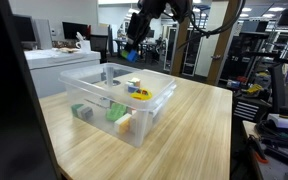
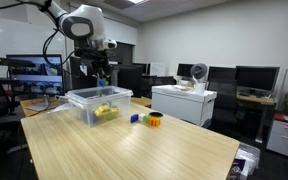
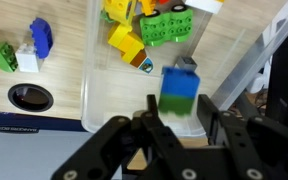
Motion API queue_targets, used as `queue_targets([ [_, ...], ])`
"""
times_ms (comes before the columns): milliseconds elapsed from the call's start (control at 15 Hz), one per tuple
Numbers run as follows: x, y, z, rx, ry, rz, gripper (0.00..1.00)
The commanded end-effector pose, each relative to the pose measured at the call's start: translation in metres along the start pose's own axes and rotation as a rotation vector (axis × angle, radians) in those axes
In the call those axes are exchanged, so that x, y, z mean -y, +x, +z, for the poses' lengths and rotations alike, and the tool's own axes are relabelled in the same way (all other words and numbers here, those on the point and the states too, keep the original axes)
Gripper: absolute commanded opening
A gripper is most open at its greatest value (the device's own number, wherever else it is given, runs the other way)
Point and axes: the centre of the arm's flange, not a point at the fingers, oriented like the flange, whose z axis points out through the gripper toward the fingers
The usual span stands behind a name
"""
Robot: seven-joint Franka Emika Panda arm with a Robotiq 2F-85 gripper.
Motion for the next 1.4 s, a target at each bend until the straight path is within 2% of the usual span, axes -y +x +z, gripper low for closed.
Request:
queue_targets([
  [0,0.007,-0.022,0.001,-0.012,-0.001,-0.023,0.77],
  [200,-0.012,-0.015,0.006,-0.032,-0.028,0.0,0.96],
  [267,-0.025,-0.011,0.006,-0.042,-0.046,0.018,0.99],
  [533,-0.096,-0.005,0.009,-0.072,-0.138,0.135,1.0],
  [667,-0.142,-0.015,0.019,-0.042,-0.19,0.215,1.0],
  [800,-0.166,-0.031,0.032,0.002,-0.229,0.241,1.0],
  [1000,-0.181,-0.049,0.057,0.071,-0.259,0.254,1.0],
  [1133,-0.171,-0.053,0.084,0.12,-0.253,0.252,1.0],
  [1333,-0.156,-0.05,0.107,0.138,-0.25,0.236,1.0],
])
